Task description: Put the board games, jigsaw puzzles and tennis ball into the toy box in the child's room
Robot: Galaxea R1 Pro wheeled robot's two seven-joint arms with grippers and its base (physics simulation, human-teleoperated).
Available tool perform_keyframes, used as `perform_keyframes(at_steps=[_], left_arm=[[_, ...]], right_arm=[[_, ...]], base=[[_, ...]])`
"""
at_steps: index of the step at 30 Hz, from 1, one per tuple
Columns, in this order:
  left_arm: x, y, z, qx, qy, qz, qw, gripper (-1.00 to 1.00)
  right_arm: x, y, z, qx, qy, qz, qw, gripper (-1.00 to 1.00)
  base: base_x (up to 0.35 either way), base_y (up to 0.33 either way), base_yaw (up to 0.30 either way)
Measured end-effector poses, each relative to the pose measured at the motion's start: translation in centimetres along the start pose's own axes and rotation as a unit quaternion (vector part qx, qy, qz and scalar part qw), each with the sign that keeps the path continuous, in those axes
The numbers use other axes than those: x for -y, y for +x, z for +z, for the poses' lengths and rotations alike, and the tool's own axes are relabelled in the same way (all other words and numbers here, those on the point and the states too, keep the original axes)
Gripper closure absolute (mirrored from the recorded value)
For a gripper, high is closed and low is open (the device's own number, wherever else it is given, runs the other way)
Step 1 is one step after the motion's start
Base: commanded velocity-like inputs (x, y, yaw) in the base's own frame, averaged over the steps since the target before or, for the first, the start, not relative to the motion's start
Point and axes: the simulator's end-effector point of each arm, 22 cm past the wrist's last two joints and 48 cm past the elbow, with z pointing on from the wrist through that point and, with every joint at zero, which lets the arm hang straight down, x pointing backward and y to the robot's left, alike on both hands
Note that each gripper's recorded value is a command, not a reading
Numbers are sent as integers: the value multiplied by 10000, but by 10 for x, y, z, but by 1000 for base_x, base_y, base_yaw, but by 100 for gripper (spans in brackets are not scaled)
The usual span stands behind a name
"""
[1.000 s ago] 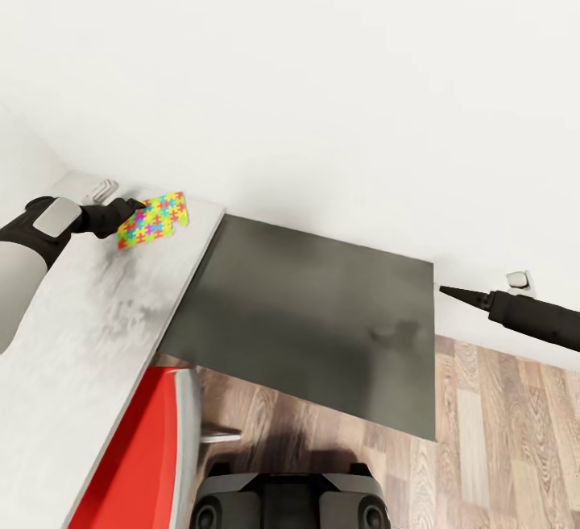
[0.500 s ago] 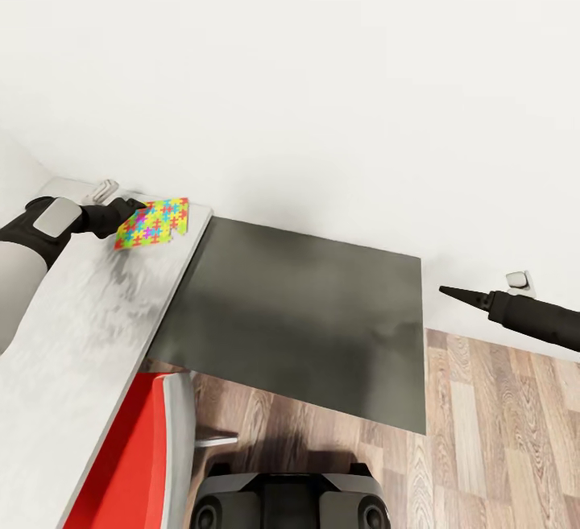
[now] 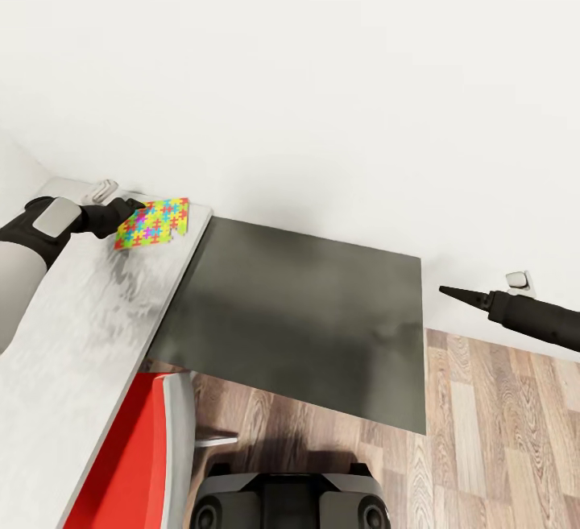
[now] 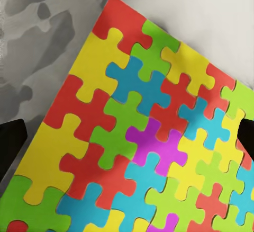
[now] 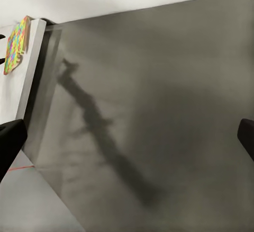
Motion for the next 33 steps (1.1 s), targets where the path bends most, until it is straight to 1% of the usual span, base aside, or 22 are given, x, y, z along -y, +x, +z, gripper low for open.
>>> perform_keyframes(at_steps=[6,14,18,33], left_arm=[[1,0,0,2,13,0,10000,-100],[3,-1,0,11,28,7,10000,-100],[4,-1,0,13,35,1,10000,-100],[4,-2,-1,18,57,-31,10000,-100]], right_arm=[[0,0,0,-3,0,1,10000,-100],[0,0,0,-6,3,0,10000,-100],[0,1,1,-7,2,1,10000,-100],[0,2,2,-9,-2,12,10000,-100]], base=[[0,0,-86],[0,0,-203],[0,0,-108],[0,0,-26]])
